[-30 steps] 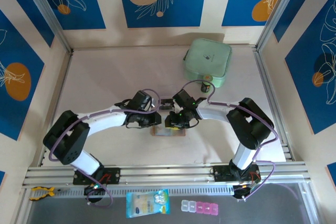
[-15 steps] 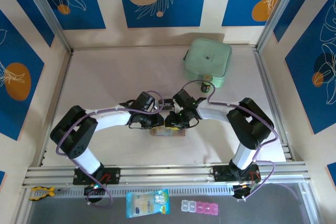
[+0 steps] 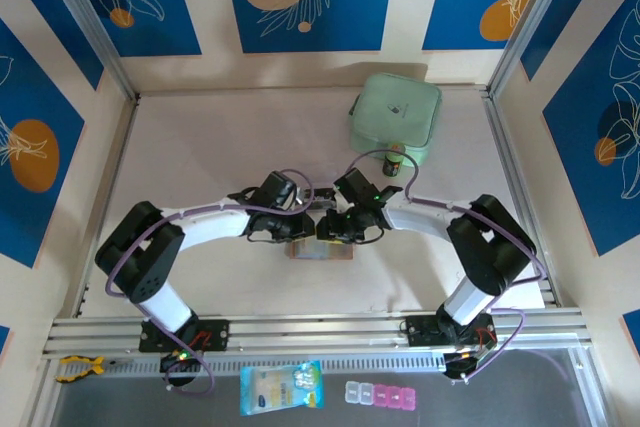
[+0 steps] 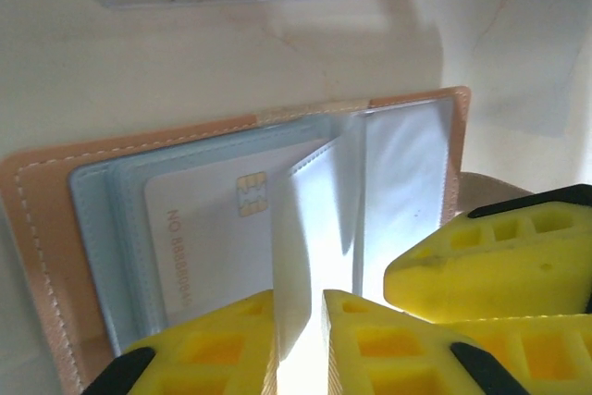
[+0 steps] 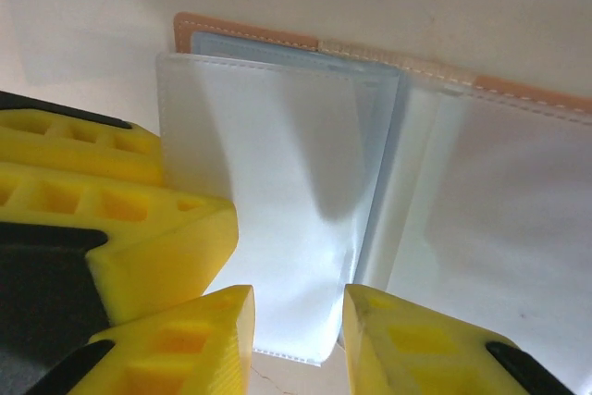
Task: Take the credit cards out of the card holder
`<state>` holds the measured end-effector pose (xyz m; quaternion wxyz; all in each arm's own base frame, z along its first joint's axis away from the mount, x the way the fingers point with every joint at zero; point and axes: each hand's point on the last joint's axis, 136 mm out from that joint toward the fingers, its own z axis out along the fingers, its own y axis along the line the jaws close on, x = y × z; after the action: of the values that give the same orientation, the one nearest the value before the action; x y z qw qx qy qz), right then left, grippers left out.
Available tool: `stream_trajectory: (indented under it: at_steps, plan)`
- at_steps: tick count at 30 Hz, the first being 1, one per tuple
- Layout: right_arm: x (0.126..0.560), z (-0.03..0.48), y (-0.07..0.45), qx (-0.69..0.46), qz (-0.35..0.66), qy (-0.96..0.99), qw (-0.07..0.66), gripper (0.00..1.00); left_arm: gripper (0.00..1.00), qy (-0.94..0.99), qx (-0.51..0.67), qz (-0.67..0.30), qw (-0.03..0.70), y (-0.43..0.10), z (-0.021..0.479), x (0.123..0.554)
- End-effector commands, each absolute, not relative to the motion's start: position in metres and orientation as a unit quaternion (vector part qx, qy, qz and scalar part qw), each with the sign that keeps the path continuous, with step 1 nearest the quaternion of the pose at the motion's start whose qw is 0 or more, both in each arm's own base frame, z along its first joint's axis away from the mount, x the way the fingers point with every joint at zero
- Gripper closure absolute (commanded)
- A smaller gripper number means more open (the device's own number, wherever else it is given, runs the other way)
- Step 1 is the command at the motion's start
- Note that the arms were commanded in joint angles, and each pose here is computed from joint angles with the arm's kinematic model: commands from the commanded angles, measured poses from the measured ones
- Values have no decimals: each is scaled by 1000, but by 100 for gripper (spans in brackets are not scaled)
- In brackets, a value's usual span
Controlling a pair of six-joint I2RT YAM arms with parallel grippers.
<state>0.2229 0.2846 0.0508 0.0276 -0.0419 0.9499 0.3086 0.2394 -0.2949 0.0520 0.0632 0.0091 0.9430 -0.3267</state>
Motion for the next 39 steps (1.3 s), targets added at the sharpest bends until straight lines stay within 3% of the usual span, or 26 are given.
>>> stream_trajectory:
  at_steps: [1,22,39]
  plan:
    - [220,57,275,-46,307,950,33,69,78,938,23,-339,70,-304,71,239]
    - [223,89,215,-7,331,939,91,68,67,945,52,-317,57,-344,71,235]
    - [214,100,208,2,347,933,98,67,59,946,67,-310,61,-355,71,237]
